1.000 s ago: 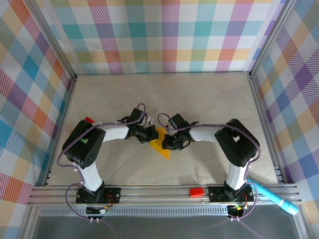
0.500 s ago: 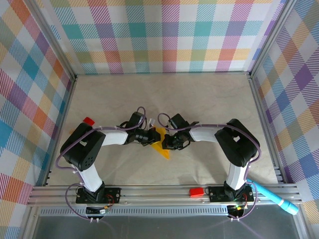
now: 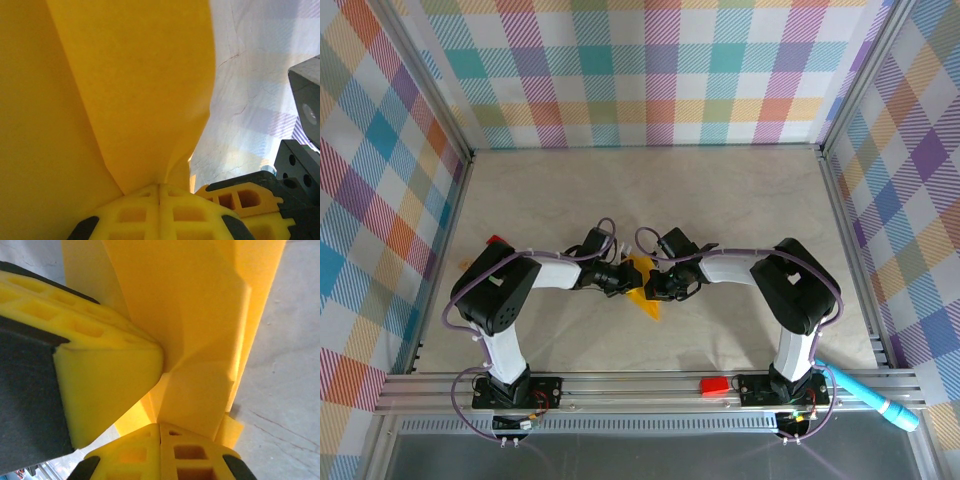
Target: Fold a paper plane with a square sheet of paper (fold left side to right side)
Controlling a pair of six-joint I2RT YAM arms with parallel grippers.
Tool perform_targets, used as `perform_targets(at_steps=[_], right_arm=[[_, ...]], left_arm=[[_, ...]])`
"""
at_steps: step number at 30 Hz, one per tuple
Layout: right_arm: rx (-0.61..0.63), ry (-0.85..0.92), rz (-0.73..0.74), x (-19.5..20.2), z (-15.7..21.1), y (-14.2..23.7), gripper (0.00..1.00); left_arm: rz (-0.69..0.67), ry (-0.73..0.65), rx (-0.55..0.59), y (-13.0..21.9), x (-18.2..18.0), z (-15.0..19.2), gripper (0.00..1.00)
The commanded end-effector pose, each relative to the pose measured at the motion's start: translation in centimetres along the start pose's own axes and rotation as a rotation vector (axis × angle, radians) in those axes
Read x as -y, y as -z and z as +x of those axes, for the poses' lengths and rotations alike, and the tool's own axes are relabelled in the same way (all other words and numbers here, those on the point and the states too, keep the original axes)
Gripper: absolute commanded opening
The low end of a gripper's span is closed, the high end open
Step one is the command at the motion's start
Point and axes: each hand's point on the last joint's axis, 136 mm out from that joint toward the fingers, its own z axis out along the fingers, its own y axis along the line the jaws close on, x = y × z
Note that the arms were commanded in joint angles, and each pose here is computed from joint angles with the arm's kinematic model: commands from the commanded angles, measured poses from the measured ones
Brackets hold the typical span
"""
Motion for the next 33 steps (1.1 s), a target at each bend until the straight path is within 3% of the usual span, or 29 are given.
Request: perform_targets(at_steps=[1, 10, 33], right_arm=[[-0.208, -0.102, 0.321, 8.4, 6.9, -1.7, 0.00], [-0.228, -0.103, 0.349, 9.0, 7.6, -1.4, 0.00], [-0.241, -0.112, 0.336, 9.0, 8.2, -1.4, 0.00]], left_arm=[[-0.097, 0.026, -0.018, -0.5, -1.8, 0.4, 0.00], [-0.145, 0.040, 0.002, -0.1, -2.8, -0.9, 0.00], [-0.160, 0.004, 0.096, 1.2, -5.0, -10.2, 0.00]])
